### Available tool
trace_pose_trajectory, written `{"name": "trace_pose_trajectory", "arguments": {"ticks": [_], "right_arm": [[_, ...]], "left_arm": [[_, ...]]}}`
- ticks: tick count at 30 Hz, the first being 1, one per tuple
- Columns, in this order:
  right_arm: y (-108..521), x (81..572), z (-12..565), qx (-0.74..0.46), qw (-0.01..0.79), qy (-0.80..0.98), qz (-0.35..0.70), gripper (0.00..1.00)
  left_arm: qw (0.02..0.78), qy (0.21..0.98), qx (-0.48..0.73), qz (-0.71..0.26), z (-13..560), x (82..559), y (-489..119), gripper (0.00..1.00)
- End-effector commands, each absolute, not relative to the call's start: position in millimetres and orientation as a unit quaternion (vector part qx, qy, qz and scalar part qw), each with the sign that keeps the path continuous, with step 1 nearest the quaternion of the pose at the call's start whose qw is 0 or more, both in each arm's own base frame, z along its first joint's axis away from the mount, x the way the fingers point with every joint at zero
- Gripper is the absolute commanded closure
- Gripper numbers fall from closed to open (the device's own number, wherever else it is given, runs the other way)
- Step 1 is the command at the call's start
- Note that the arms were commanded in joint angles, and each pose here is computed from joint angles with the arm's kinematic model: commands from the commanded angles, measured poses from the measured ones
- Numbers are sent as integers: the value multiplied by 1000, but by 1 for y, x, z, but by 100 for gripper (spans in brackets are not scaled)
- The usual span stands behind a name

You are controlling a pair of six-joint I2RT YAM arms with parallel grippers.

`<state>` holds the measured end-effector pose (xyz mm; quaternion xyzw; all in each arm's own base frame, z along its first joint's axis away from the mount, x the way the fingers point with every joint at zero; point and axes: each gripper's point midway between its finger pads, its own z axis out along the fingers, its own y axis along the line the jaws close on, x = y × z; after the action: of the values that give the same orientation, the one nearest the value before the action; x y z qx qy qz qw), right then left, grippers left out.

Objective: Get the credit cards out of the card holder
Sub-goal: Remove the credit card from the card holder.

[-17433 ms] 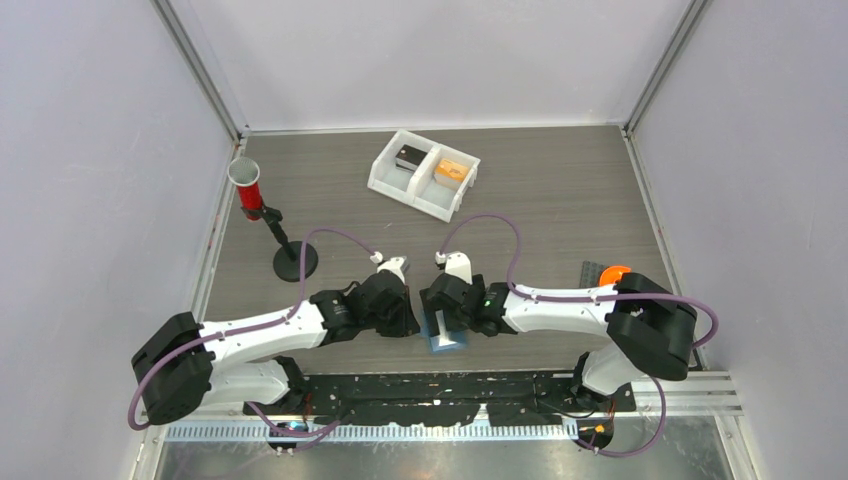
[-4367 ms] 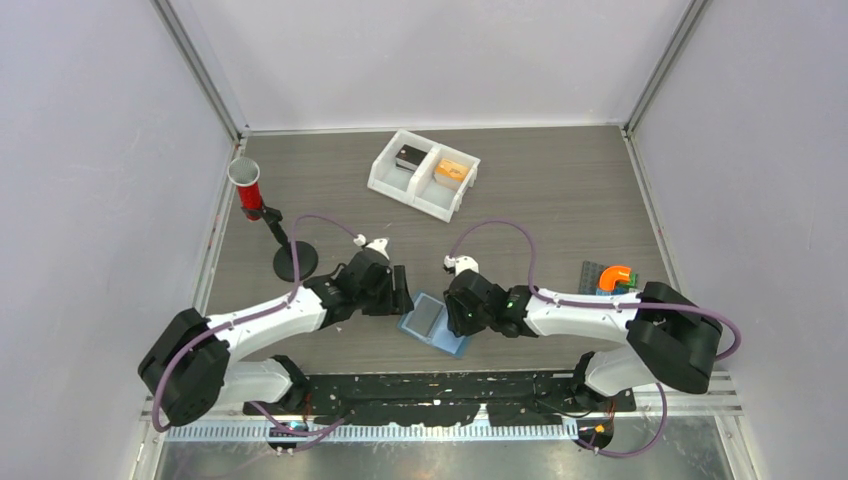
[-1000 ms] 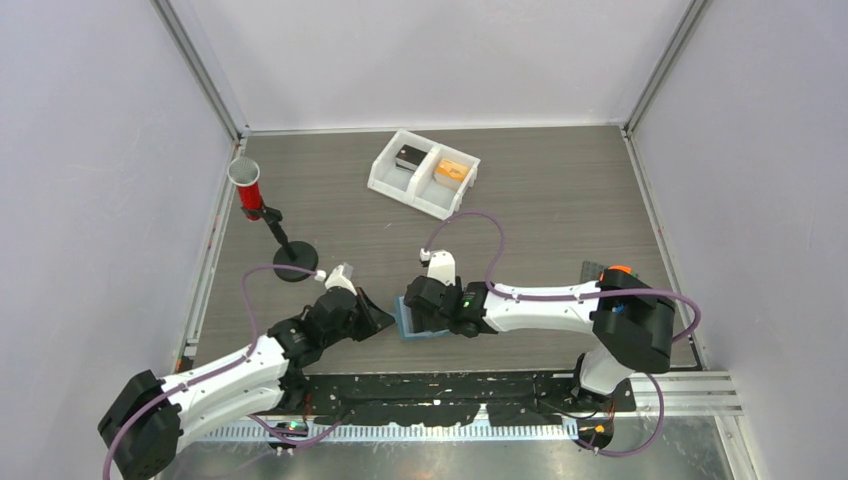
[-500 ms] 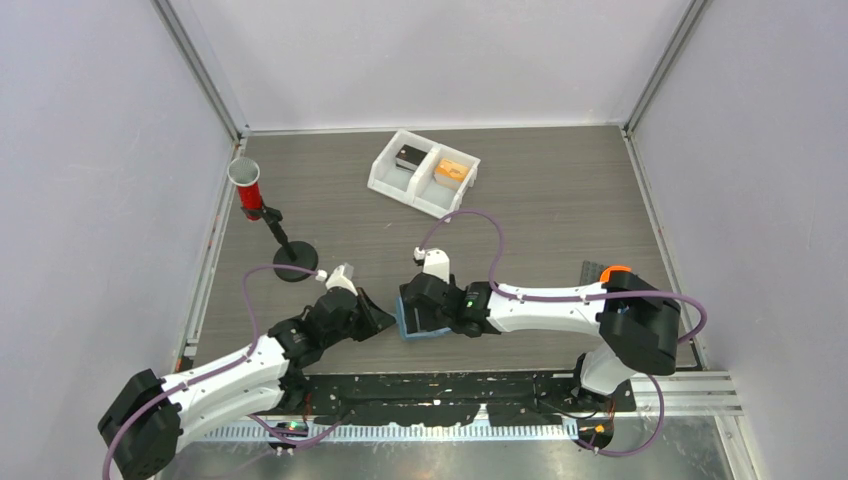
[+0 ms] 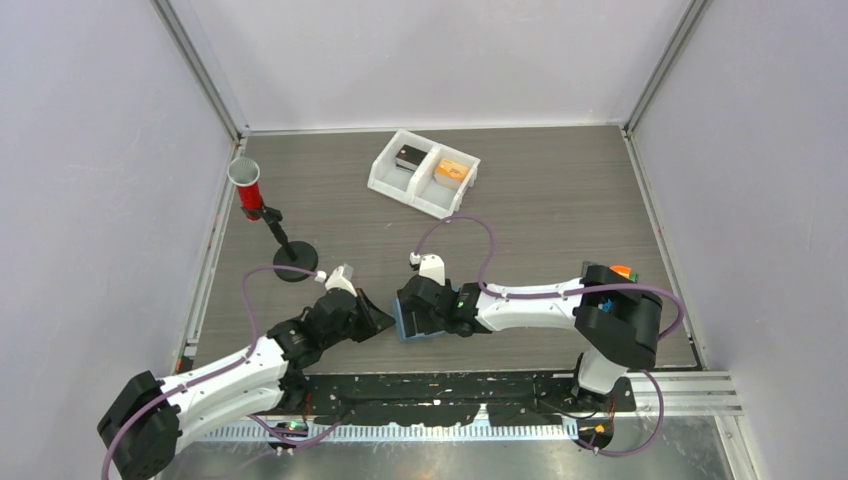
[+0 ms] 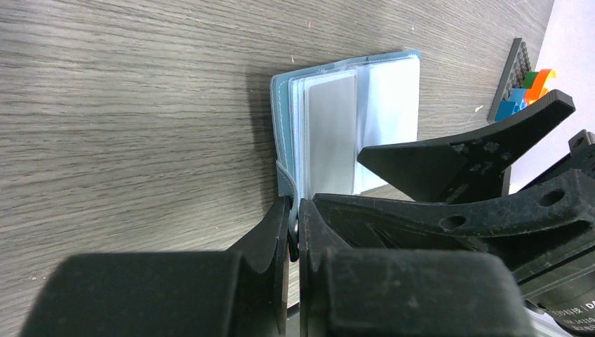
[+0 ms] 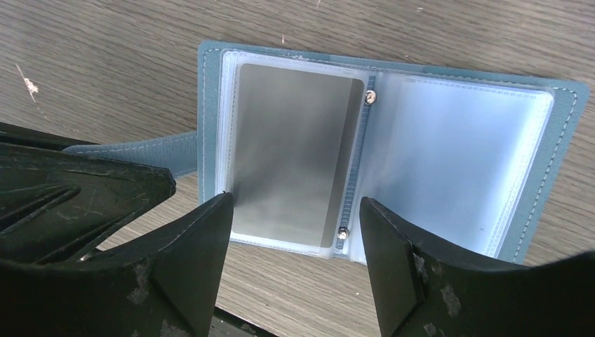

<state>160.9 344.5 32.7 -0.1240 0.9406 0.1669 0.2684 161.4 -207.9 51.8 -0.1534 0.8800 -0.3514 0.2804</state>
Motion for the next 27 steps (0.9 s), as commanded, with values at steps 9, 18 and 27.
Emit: {"name": "trace_pose_trajectory", "arguments": {"ticks": [9, 18, 27], "right_arm": [[356, 163, 35, -126, 262, 937, 196, 27], [337, 169, 31, -123, 275, 941, 153, 37], [319, 176, 36, -124, 298, 939, 118, 39]], "left_arm": [[293, 871, -145, -367, 63, 167, -215, 100], [293, 877, -140, -354, 64, 166, -212, 100], [288, 881, -139, -348, 59, 164, -210, 100]]}}
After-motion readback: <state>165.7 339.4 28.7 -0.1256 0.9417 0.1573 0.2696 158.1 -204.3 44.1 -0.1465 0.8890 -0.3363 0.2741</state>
